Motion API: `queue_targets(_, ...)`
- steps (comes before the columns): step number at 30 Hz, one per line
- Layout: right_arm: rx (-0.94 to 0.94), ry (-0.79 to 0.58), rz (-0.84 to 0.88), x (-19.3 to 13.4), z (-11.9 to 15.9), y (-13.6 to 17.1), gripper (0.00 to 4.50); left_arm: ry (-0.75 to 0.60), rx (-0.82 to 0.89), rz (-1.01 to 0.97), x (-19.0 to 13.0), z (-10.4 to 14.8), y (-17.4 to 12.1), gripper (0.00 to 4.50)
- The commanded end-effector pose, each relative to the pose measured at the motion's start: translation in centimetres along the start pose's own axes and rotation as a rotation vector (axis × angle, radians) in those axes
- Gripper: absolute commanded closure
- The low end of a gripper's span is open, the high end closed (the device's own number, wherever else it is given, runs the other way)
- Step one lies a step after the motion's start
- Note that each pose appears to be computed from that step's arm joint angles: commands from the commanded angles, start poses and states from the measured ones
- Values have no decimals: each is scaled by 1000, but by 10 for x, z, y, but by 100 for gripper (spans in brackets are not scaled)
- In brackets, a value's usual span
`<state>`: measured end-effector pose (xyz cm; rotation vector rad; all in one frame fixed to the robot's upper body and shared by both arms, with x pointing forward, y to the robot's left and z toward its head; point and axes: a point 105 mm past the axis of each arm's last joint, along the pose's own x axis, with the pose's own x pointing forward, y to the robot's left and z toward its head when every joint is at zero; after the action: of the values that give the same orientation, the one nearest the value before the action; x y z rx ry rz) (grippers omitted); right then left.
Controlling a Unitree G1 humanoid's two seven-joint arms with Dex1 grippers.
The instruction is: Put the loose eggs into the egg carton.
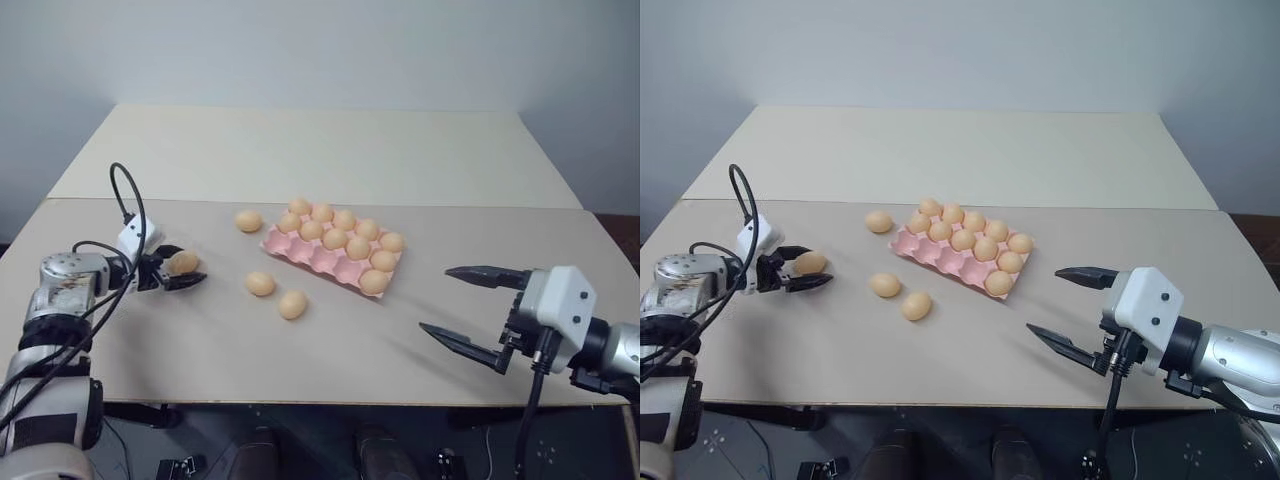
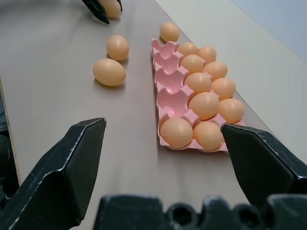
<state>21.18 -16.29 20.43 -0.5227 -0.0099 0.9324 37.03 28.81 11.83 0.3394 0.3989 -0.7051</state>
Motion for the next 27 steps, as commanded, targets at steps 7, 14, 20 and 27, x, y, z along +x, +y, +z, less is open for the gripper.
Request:
queue_targets(7, -42, 11, -27, -4, 4, -1, 0, 22, 32, 27, -2, 3, 8, 129)
queue_targets(14, -42, 20, -34, -4, 0, -1, 0, 51, 23, 48, -4, -3, 12, 270)
queue_targets(20, -40, 17, -46, -3, 0, -3, 0, -148, 34, 33, 5, 35, 9, 270)
queue_targets(27, -45, 18, -66, -4, 2, -3, 0, -532, -13, -222, 33, 126, -33, 270)
